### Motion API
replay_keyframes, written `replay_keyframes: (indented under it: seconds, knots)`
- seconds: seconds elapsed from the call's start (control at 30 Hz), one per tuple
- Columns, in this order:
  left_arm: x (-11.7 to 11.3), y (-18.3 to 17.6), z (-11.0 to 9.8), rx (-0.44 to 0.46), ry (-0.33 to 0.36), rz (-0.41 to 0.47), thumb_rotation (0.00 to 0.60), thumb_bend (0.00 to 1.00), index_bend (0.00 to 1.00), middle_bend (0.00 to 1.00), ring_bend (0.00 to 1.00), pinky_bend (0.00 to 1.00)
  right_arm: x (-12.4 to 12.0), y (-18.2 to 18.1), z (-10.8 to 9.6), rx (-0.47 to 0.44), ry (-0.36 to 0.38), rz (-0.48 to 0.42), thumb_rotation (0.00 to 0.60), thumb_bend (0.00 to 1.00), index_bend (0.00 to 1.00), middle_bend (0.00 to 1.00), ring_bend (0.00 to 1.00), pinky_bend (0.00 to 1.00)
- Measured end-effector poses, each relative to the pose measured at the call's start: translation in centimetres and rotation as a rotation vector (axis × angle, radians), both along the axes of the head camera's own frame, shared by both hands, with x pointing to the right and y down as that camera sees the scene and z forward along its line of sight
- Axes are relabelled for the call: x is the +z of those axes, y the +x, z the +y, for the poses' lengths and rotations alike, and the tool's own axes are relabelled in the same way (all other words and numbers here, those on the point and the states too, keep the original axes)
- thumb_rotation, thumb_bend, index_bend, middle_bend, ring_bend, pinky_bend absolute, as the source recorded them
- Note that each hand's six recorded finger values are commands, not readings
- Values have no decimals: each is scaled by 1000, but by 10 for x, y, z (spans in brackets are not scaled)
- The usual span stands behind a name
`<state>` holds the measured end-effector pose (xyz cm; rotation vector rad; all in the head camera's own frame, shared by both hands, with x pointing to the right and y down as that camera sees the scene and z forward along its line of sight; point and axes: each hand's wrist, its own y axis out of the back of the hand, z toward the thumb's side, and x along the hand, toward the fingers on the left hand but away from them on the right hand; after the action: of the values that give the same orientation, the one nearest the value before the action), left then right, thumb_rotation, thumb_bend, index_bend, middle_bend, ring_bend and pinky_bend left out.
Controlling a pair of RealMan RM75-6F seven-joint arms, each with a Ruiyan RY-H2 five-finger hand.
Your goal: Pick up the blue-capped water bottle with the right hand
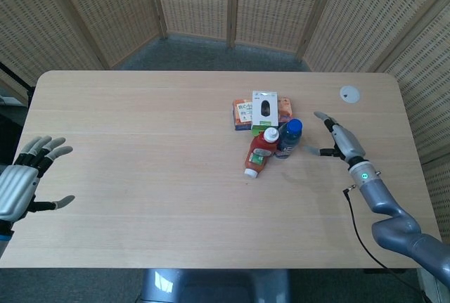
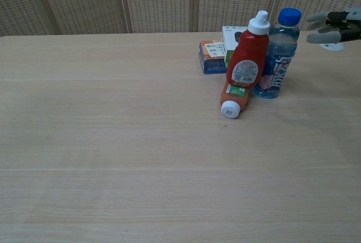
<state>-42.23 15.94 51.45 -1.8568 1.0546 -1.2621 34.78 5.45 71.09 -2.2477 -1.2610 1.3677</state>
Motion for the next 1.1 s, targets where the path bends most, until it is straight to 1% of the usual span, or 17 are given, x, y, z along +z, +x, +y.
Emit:
replay_keyframes:
  seconds: [0.23, 0.6, 0.93, 0.97, 1.1]
  knots:
    - [0, -1, 1, -3, -3, 0, 600, 0, 193, 126, 0, 0, 10, -9, -2, 5, -9, -20, 327, 7, 0, 0, 0, 0]
    - [-3, -8, 3, -23, 4, -6, 600, 0, 192, 126, 0, 0, 26, -22, -2, -9, -50, -16, 331, 8, 0, 0, 0, 0]
    - [-5, -14, 7, -46, 5, -10, 600, 0, 192, 123, 0, 0, 36, -30, -9, -6, -69, -14, 331, 9, 0, 0, 0, 0]
    - [-6, -15, 7, -47, 6, -10, 600, 0, 192, 123, 0, 0, 37, -30, -9, -5, -69, -13, 333, 9, 0, 0, 0, 0]
    - [-8, -17, 9, -57, 11, -11, 600, 0, 192, 123, 0, 0, 38, -30, -13, 11, -65, -17, 390, 18, 0, 0, 0, 0]
